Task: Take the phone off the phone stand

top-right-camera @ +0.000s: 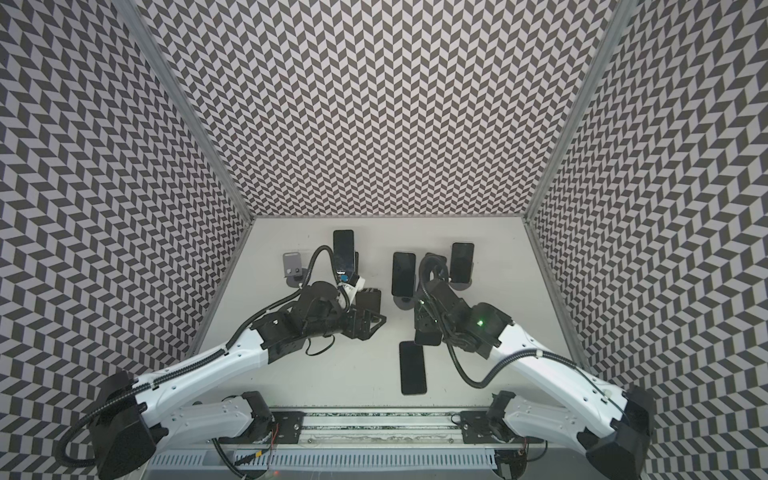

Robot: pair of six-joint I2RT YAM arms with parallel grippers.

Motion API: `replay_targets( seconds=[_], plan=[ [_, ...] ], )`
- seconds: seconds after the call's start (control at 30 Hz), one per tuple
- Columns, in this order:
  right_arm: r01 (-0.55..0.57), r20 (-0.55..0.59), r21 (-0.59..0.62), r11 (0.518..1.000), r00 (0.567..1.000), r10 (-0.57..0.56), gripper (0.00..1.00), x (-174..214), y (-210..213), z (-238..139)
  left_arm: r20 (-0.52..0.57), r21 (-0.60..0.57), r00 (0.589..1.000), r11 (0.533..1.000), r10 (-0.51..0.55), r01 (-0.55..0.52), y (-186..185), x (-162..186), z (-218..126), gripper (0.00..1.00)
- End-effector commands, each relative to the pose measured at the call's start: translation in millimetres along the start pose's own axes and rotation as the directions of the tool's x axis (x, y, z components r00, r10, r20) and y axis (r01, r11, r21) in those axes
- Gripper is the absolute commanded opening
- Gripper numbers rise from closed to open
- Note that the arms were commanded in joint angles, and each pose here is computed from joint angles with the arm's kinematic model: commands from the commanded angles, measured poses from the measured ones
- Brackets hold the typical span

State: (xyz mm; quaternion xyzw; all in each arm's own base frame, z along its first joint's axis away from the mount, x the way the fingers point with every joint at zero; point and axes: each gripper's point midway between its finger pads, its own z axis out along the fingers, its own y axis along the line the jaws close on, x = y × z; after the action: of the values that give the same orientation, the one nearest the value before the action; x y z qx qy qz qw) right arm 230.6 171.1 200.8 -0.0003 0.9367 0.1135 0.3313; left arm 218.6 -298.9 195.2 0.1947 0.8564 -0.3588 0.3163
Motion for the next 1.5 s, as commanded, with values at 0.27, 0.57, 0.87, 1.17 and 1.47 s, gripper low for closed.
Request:
replay_targets(
  seconds=[0.27,0.57,0.87,1.17,1.47],
  plan=[
    [-0.097,-0.027,0.056,0.994,0.995,0.098,0.63,14.6,-38.0,-11.4,0.075,0.101,0.984,0.981,0.161,-0.169,-67.6,-34.4,29.9,0.92],
    [-0.162,-0.077,0.043,0.986,0.983,0.165,0.63,24.0,-53.4,1.4,0.053,0.124,0.979,0.972,0.195,-0.201,-88.7,-25.7,41.5,0.92],
    [-0.157,-0.135,0.074,0.985,0.977,0.165,0.63,33.5,-69.2,26.1,0.003,0.138,0.980,0.971,0.199,-0.198,-95.4,-5.9,44.9,0.92],
    [-0.126,-0.181,0.085,0.988,0.973,0.139,0.63,34.5,-77.0,45.0,-0.016,0.123,0.979,0.972,0.204,-0.201,-91.7,-0.1,40.2,0.93],
    [-0.095,-0.231,0.082,0.992,0.966,0.112,0.63,42.8,-80.4,60.4,-0.005,0.113,0.984,0.978,0.176,-0.174,-89.9,0.4,31.5,0.93]
  ],
)
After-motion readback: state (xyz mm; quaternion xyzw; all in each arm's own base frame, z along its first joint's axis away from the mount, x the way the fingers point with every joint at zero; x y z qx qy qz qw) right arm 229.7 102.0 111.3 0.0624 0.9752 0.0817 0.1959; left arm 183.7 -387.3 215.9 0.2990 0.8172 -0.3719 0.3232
